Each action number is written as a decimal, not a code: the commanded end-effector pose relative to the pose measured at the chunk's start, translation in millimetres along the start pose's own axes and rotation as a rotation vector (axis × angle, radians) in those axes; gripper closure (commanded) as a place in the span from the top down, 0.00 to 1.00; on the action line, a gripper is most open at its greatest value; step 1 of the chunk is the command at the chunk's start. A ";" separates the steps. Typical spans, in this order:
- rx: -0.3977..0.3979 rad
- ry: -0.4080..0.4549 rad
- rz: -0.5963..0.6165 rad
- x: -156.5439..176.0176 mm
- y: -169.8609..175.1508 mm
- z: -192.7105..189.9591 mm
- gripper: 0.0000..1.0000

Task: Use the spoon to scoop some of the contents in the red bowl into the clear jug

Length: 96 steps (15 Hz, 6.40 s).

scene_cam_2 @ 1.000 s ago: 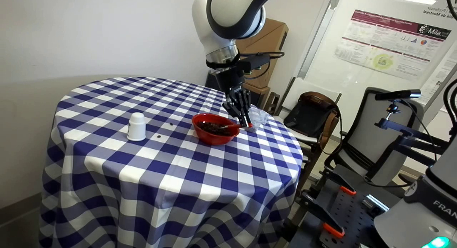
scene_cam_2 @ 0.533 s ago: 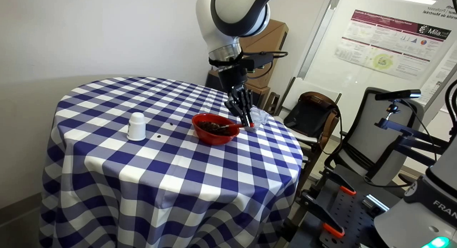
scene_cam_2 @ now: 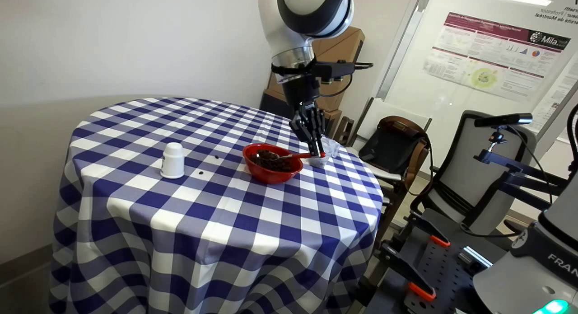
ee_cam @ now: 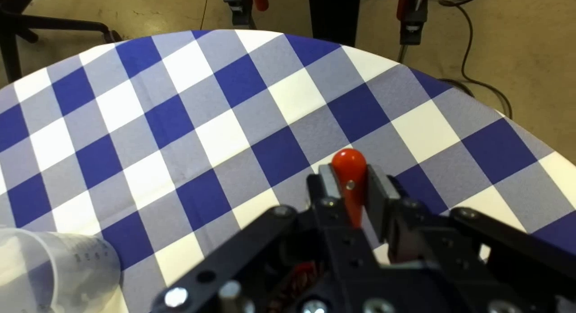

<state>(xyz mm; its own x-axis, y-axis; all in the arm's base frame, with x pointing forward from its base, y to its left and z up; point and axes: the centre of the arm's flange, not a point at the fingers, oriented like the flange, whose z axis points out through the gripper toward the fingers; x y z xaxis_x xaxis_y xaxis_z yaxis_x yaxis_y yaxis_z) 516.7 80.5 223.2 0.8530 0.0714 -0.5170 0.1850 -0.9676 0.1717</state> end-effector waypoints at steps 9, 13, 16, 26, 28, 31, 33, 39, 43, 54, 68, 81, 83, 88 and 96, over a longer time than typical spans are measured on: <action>0.078 0.056 0.000 -26.7 16.8 -18.8 0.10; 0.088 0.070 0.017 -29.4 26.3 -24.1 0.10; 0.104 0.081 0.031 -31.9 35.7 -28.4 0.10; 0.182 0.113 0.098 -45.2 86.6 -38.3 0.10; 0.196 0.119 0.118 -48.1 98.3 -39.2 0.10; 0.212 0.127 0.145 -53.4 114.2 -40.4 0.10; 0.221 0.132 0.157 -56.7 122.6 -39.9 0.10; 0.252 0.135 0.198 -67.1 145.6 -34.6 0.10; 0.267 0.128 0.232 -70.1 163.3 -27.2 0.10; 0.294 0.104 0.306 -77.4 200.0 -3.9 0.10; 0.276 0.094 0.349 -79.3 214.2 13.6 0.10; 0.215 0.086 0.372 -83.3 221.5 28.3 0.10; 0.198 0.091 0.375 -83.6 223.0 27.3 0.10; 0.156 0.100 0.375 -82.9 223.4 25.4 0.10; 0.083 0.109 0.375 -81.1 215.4 24.4 0.10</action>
<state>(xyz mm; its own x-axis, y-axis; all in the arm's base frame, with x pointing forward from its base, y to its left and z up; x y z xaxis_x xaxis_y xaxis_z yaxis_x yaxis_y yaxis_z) 479.7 -147.4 281.0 0.8918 -0.2669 -0.3654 -0.1935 -0.9549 0.2252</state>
